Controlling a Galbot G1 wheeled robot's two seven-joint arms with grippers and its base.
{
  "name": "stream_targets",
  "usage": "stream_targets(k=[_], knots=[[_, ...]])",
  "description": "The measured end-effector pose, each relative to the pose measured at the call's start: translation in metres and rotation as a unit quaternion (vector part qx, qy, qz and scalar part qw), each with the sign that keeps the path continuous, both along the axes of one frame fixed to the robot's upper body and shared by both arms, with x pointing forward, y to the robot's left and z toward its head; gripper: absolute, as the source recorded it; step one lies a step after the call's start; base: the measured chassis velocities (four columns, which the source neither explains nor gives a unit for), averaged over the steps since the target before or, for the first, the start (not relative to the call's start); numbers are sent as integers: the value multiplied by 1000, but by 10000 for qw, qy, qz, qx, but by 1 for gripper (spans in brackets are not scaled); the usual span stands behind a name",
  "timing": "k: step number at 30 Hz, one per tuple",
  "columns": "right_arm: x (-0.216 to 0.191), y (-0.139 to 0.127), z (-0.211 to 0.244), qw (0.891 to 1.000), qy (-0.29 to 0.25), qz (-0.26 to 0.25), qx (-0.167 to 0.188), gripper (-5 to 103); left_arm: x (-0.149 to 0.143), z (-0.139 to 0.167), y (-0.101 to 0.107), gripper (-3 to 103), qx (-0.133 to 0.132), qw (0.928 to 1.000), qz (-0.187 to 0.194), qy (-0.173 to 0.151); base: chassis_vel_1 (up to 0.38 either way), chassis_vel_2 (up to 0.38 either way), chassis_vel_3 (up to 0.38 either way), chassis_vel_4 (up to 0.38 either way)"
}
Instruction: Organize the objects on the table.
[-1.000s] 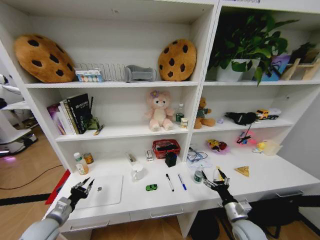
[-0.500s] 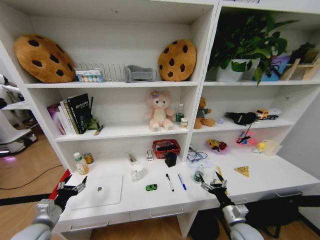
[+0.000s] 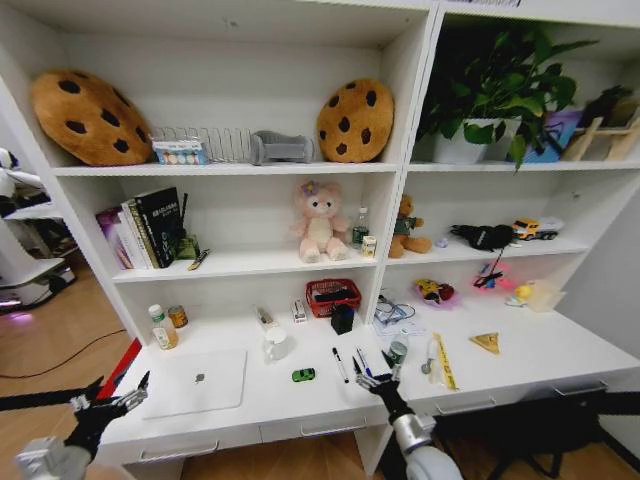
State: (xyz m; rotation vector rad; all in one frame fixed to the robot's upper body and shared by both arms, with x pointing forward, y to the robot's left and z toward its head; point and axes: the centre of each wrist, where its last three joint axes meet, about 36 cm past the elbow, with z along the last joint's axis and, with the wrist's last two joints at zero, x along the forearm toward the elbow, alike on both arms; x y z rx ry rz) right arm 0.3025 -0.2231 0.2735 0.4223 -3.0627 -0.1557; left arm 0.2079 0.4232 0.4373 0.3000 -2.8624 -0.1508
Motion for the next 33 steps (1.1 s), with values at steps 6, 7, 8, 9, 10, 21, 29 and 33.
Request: stream_targets(k=[6, 7, 8, 9, 10, 21, 29, 33], knots=[[1, 32, -20, 9991, 147, 381, -56, 100, -5, -11, -11, 100, 12, 10000, -18, 52, 0, 0, 0, 0], [2, 35, -22, 9989, 168, 426, -77, 100, -6, -13, -15, 100, 1, 10000, -42, 67, 0, 0, 0, 0], [2, 35, -22, 9989, 168, 426, -77, 100, -6, -13, -15, 100, 1, 10000, -42, 67, 0, 0, 0, 0], [3, 38, -25, 9986, 195, 476, -105, 100, -5, -16, -18, 100, -17, 9999, -63, 77, 0, 0, 0, 0], [4, 39, -28, 9984, 215, 509, -132, 100, -5, -17, -21, 100, -33, 9999, -78, 83, 0, 0, 0, 0], [11, 65, -49, 9953, 351, 858, -282, 100, -1, -22, -24, 100, -41, 9998, -197, 91, 0, 0, 0, 0], [31, 93, -53, 9945, 338, 945, -297, 100, -10, -28, -19, 100, -60, 9997, -196, 117, 0, 0, 0, 0], [37, 96, -54, 9944, 320, 956, -329, 100, -11, -30, -14, 100, -49, 9998, -186, 105, 0, 0, 0, 0]])
